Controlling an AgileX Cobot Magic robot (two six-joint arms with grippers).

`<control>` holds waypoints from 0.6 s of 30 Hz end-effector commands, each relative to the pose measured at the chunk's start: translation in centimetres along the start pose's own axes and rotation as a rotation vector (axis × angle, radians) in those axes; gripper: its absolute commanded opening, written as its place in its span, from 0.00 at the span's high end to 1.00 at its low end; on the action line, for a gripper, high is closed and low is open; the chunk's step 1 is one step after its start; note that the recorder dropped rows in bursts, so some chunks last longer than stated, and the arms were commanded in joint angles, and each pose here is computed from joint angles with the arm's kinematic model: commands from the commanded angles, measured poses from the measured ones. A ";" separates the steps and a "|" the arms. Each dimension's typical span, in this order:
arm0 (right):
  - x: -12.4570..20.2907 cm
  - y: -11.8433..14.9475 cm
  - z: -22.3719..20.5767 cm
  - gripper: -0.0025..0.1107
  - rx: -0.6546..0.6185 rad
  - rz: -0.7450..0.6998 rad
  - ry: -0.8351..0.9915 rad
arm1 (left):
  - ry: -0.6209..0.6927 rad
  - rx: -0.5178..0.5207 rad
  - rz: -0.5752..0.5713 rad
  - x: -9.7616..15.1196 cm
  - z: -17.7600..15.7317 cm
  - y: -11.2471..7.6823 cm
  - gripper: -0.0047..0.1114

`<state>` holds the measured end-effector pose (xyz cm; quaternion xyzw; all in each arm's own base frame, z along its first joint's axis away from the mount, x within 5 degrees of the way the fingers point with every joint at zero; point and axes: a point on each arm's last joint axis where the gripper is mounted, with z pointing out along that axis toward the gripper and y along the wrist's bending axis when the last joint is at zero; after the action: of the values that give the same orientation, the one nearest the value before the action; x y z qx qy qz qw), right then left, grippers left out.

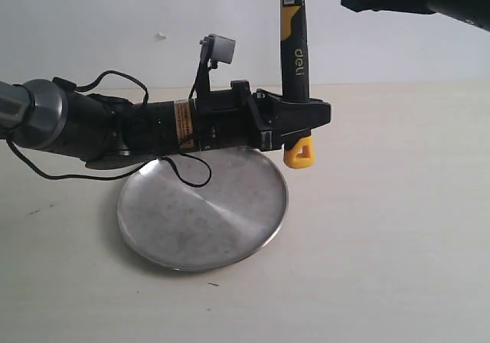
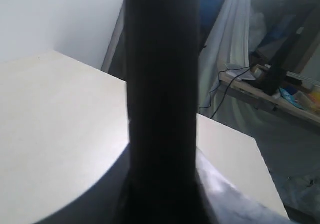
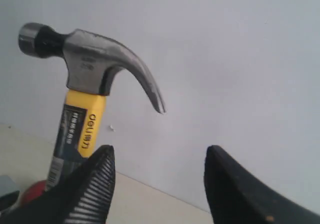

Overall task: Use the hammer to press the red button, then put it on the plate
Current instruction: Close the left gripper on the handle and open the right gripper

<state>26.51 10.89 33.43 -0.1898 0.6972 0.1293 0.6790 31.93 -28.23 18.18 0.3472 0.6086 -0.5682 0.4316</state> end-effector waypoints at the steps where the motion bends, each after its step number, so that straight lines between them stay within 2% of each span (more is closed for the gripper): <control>1: -0.6 -0.3 -0.6 0.51 0.029 -0.068 0.059 | -0.031 0.073 0.022 -0.9 -0.4 -0.6 0.96; 6: -0.5 -1.3 -0.3 0.51 0.078 -0.116 0.232 | -0.021 0.071 0.009 -1.1 -1.1 -0.1 0.96; 12: 1.0 -4.3 0.9 0.53 0.177 -0.101 0.377 | 0.037 0.081 0.018 -0.9 -2.1 0.4 0.96; 18: 3.1 -5.3 3.1 0.55 0.168 -0.162 0.530 | 0.054 0.090 0.024 -0.8 -2.1 0.3 0.96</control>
<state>30.65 7.27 31.29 -0.2018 0.8272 -0.0244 0.5238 32.49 -26.03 17.42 0.3879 0.6184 -0.5600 0.3917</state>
